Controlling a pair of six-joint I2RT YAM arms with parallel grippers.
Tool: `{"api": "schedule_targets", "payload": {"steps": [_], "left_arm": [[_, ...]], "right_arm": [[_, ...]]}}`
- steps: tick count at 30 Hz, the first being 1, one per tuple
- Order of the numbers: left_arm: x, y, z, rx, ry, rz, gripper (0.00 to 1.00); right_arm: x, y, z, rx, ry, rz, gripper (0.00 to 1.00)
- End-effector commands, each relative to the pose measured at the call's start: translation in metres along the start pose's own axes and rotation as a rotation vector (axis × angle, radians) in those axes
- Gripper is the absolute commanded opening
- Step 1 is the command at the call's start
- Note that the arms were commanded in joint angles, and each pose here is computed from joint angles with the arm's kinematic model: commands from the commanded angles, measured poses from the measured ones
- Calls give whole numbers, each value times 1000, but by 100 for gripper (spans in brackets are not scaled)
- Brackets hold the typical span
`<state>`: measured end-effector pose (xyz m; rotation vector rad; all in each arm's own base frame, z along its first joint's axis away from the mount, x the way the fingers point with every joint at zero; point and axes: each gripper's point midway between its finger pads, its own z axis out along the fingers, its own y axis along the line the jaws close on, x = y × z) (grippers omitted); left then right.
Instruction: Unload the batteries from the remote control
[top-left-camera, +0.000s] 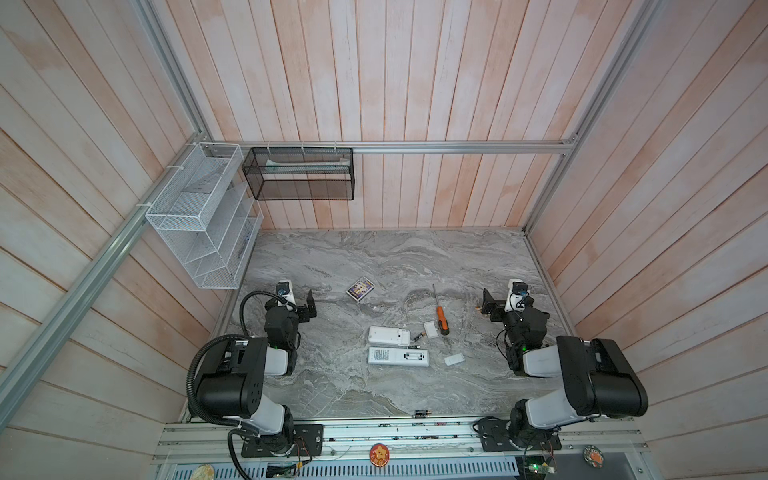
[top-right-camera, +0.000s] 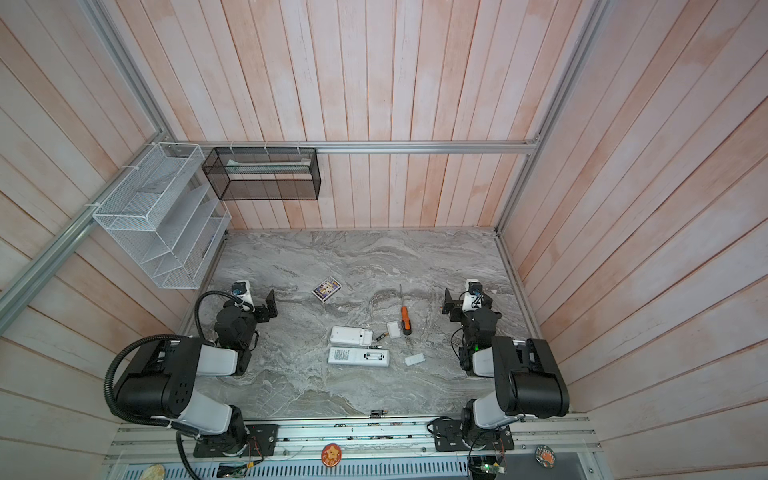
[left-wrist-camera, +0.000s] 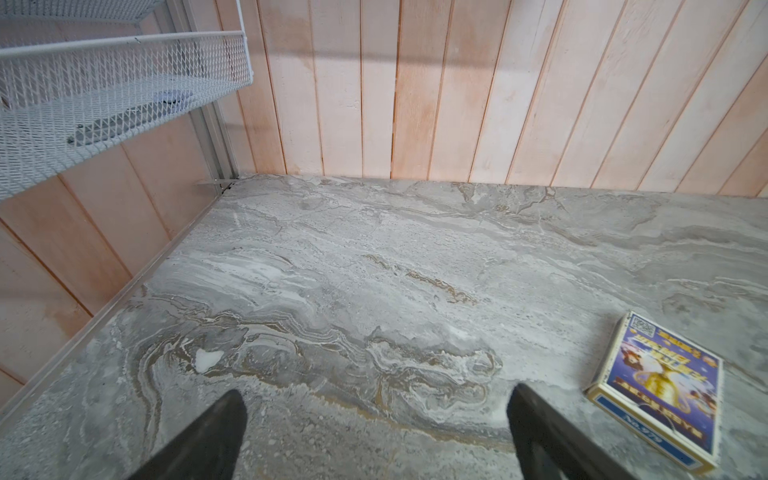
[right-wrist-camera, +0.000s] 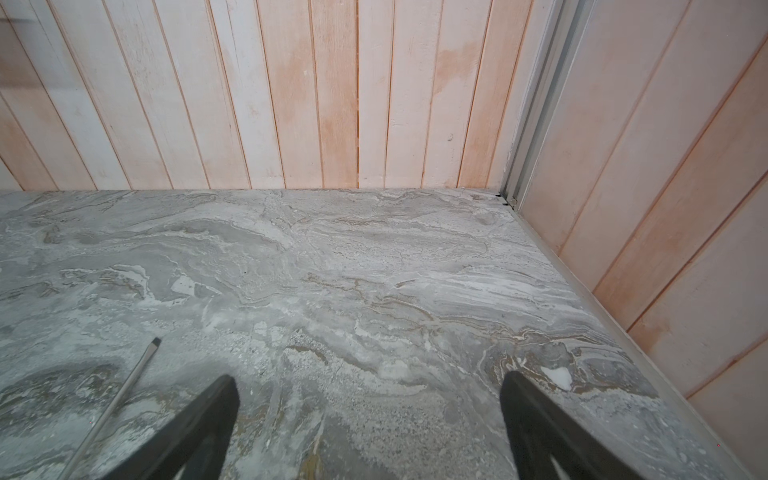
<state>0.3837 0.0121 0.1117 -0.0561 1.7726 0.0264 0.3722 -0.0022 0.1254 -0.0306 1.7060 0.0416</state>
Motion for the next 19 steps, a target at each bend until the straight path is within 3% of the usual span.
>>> {"api": "schedule_targets", "payload": {"steps": [1, 19], "left_arm": [[-17, -2, 2, 13, -58, -7, 100], [-16, -2, 2, 13, -54, -8, 100]], "right_arm": [[-1, -3, 4, 9, 1, 11, 98], [-1, -3, 4, 10, 1, 10, 98]]}}
